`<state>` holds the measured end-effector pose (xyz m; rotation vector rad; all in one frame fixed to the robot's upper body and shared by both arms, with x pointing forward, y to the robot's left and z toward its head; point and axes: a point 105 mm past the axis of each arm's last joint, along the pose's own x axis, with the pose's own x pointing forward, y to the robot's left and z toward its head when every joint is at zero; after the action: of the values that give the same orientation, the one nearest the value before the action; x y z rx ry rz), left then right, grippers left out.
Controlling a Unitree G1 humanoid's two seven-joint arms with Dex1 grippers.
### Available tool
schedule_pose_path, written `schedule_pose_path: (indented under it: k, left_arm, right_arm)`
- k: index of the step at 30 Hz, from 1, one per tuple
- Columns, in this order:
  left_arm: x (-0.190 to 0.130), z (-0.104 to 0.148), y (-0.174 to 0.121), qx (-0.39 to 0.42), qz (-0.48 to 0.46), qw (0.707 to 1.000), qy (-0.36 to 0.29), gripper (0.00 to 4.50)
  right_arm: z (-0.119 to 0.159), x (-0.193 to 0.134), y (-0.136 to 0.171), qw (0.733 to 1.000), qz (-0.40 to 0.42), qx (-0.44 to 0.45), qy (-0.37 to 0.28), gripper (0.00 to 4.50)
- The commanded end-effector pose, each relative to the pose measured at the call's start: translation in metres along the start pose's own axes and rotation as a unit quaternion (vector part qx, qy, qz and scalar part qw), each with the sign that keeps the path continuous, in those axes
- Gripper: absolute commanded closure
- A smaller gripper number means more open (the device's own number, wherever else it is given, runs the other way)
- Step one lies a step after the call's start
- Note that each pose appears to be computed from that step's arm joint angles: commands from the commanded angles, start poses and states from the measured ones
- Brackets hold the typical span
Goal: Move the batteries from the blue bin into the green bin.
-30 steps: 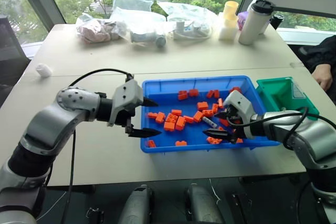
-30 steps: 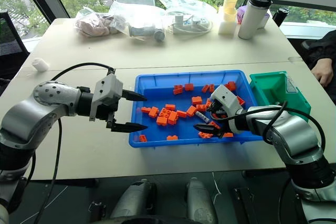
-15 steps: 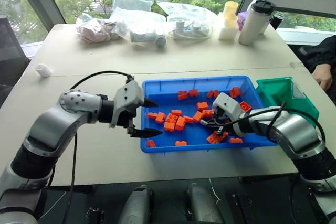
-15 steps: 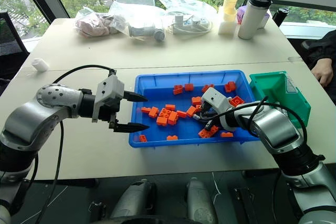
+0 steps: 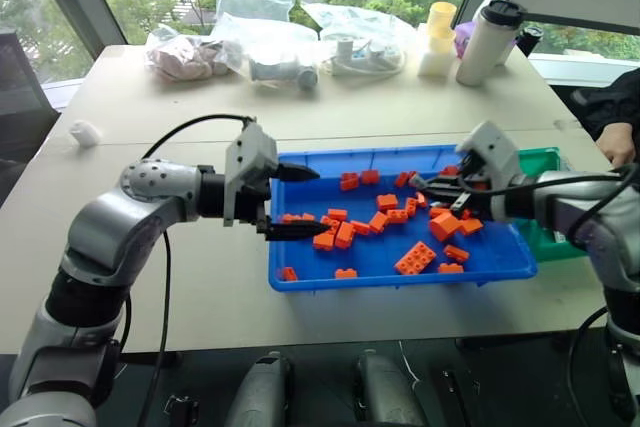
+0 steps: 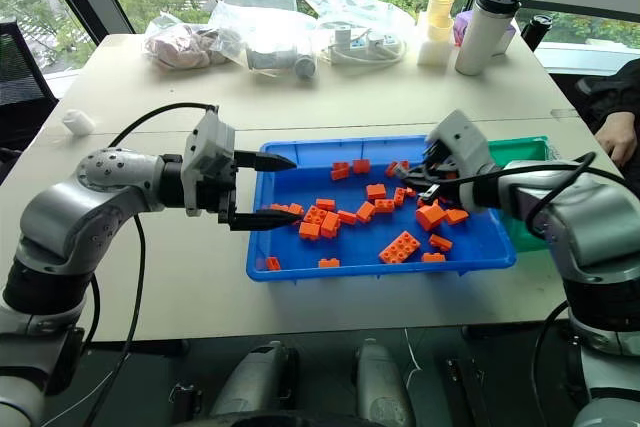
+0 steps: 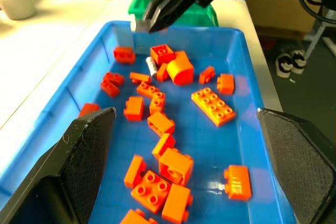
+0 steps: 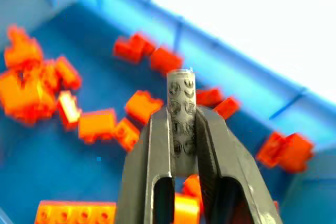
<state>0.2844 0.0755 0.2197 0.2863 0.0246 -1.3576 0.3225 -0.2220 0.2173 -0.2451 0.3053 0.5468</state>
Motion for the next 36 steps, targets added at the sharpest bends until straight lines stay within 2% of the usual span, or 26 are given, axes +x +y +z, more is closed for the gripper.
schedule_pose_path:
  k: [1, 4, 6, 13, 22, 23, 25, 28, 32, 36]
  left_arm:
    - [0.007, 0.011, 0.006, 0.029, 0.002, 0.999, -0.021, 0.0]
    - [0.016, 0.008, 0.007, 0.037, -0.006, 0.999, -0.016, 0.0]
    - [0.017, 0.003, 0.005, 0.042, -0.013, 0.999, -0.007, 0.0]
    - [0.019, 0.0, 0.004, 0.048, -0.016, 0.999, -0.003, 0.0]
    - [0.016, -0.003, 0.005, 0.051, -0.01, 0.999, 0.007, 0.0]
    - [0.015, -0.003, 0.006, 0.052, -0.008, 0.999, 0.008, 0.0]
    - [0.013, -0.003, 0.007, 0.053, -0.006, 0.999, 0.011, 0.0]
    - [0.011, -0.003, 0.005, 0.052, -0.016, 0.998, 0.018, 0.0]
    - [0.008, -0.009, 0.0, 0.067, -0.035, 0.996, 0.055, 0.0]
    - [0.003, -0.017, 0.002, 0.089, -0.03, 0.991, 0.094, 0.0]
  right_arm:
    - [0.009, -0.033, -0.056, 0.99, -0.137, -0.002, -0.034, 4.48]
    - [-0.025, -0.051, -0.092, 0.972, -0.231, 0.0, 0.044, 4.48]
    - [-0.038, -0.06, -0.104, 0.962, -0.264, 0.004, 0.071, 4.48]
    - [-0.048, -0.062, -0.111, 0.958, -0.273, 0.02, 0.082, 4.48]
    - [-0.054, -0.06, -0.118, 0.953, -0.288, 0.025, 0.096, 0.22]
    - [-0.05, -0.06, -0.12, 0.951, -0.294, 0.02, 0.09, 0.1]
    - [-0.033, -0.052, -0.116, 0.958, -0.28, 0.006, 0.056, 0.1]
    - [-0.014, -0.026, -0.083, 0.982, -0.186, 0.0, 0.02, 0.1]
    - [-0.022, 0.004, -0.047, 0.994, -0.097, -0.011, 0.043, 0.1]
    - [-0.039, 0.028, -0.028, 0.995, -0.063, -0.007, 0.078, 0.1]
